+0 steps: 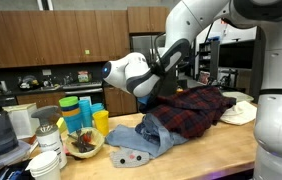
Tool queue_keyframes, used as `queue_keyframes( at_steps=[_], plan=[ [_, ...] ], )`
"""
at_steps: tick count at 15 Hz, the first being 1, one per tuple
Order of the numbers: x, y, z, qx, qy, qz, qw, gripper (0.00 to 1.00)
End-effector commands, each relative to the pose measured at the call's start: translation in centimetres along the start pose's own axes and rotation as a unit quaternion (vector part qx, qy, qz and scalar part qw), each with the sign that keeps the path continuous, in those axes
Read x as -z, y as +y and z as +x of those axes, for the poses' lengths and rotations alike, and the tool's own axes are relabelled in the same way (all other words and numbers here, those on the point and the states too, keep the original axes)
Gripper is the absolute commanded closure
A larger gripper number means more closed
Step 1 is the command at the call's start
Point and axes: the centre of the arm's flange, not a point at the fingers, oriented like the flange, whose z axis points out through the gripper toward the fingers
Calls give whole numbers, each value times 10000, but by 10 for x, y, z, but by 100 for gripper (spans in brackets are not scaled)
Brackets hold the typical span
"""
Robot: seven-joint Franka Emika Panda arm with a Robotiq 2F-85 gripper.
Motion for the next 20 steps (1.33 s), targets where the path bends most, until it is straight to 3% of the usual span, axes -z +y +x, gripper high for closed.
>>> queue_keyframes(
  at_steps=[1, 6, 12, 15, 20],
  plan=[
    [13, 17, 9, 303, -240, -47, 9992, 100],
    [10, 34, 15, 1181, -1453, -2, 9823, 98],
    [-2, 30, 26, 2243, -2490, 333, 9416, 98],
    [-1, 15, 36, 2697, -2492, 877, 9260, 98],
    [9, -4, 60, 2800, -2069, 1172, 9301, 98]
  ],
)
